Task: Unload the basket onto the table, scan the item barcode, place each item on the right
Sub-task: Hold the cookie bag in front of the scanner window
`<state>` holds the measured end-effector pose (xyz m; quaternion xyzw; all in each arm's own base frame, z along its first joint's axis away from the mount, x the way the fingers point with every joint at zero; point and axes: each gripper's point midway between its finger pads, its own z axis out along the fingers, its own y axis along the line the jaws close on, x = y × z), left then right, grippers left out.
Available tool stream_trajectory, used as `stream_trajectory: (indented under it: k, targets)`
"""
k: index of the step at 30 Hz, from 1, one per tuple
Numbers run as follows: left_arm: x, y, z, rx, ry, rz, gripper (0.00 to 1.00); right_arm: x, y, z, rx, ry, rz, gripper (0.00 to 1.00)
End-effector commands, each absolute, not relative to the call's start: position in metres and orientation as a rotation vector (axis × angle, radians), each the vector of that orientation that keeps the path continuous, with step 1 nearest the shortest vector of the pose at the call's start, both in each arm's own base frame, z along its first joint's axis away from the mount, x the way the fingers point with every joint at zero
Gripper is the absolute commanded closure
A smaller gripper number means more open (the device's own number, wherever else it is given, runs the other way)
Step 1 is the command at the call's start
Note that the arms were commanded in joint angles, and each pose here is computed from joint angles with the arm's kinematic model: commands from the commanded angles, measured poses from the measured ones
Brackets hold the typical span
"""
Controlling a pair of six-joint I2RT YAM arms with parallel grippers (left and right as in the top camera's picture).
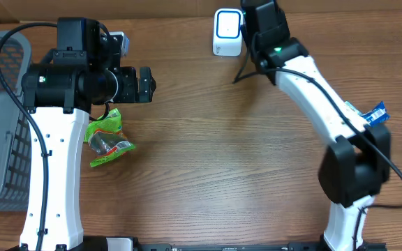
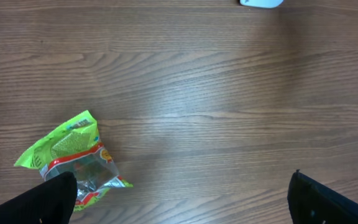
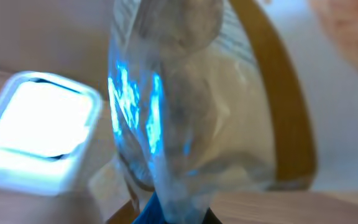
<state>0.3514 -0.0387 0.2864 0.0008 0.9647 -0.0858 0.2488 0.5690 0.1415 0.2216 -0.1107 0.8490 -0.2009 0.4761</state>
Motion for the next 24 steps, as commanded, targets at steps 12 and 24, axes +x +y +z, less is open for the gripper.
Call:
stream_trajectory:
  k: [12, 24]
  targets:
    - [0.352, -0.039, 0.285, -0.013, 2.633, -0.236, 0.00, 0.599, 0.117, 0.215, -0.448, 1.865, -1.178, 0.96]
    - [0.352, -0.039, 0.285, -0.013, 2.633, -0.236, 0.00, 0.600, 0.165, 0.189, -0.603, 1.831, -1.132, 0.96]
